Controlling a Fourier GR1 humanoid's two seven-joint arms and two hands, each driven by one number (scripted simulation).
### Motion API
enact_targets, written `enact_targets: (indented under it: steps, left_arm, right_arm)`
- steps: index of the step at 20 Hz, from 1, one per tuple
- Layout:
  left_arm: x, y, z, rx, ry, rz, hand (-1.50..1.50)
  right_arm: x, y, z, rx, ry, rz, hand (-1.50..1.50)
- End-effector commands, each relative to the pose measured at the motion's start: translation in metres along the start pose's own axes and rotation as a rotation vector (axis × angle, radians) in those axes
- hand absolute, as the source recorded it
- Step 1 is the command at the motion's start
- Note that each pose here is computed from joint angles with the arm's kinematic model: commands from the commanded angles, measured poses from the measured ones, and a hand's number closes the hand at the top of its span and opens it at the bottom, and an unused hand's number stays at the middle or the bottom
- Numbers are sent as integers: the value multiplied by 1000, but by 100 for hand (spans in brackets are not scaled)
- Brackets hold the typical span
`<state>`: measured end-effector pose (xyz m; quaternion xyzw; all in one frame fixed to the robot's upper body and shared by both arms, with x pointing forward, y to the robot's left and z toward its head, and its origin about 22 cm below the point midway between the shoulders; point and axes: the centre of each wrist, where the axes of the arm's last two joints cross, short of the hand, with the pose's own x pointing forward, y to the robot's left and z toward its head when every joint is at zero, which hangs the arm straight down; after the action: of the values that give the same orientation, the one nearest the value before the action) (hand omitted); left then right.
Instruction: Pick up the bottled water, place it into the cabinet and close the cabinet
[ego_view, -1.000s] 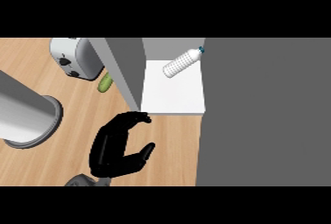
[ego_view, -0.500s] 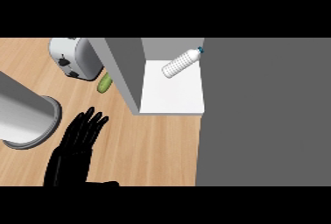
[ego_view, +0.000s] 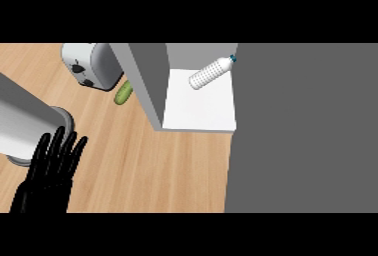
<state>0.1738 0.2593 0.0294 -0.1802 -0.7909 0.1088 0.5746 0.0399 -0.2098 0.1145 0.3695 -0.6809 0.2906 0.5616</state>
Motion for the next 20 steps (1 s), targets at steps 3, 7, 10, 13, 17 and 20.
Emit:
enact_targets:
  steps: [3,7,10,13,17,20]
  left_arm:
    - [24,23,7,-17,7,-18,-150]
    - [34,25,12,-45,8,13,-150]
    - [35,31,17,-62,16,1,-150]
    - [44,30,10,-99,2,15,-150]
    - [48,36,13,-126,27,23,-150]
    - [49,40,13,-138,19,23,-150]
  right_arm:
    - [33,21,-21,85,-34,38,150]
    - [23,26,-30,47,-120,-62,150]
    - [20,26,-33,71,-112,-66,150]
    - [15,23,-36,95,-53,-46,150]
    - [10,16,-40,90,-41,-6,150]
    - [7,12,-43,118,-27,9,150]
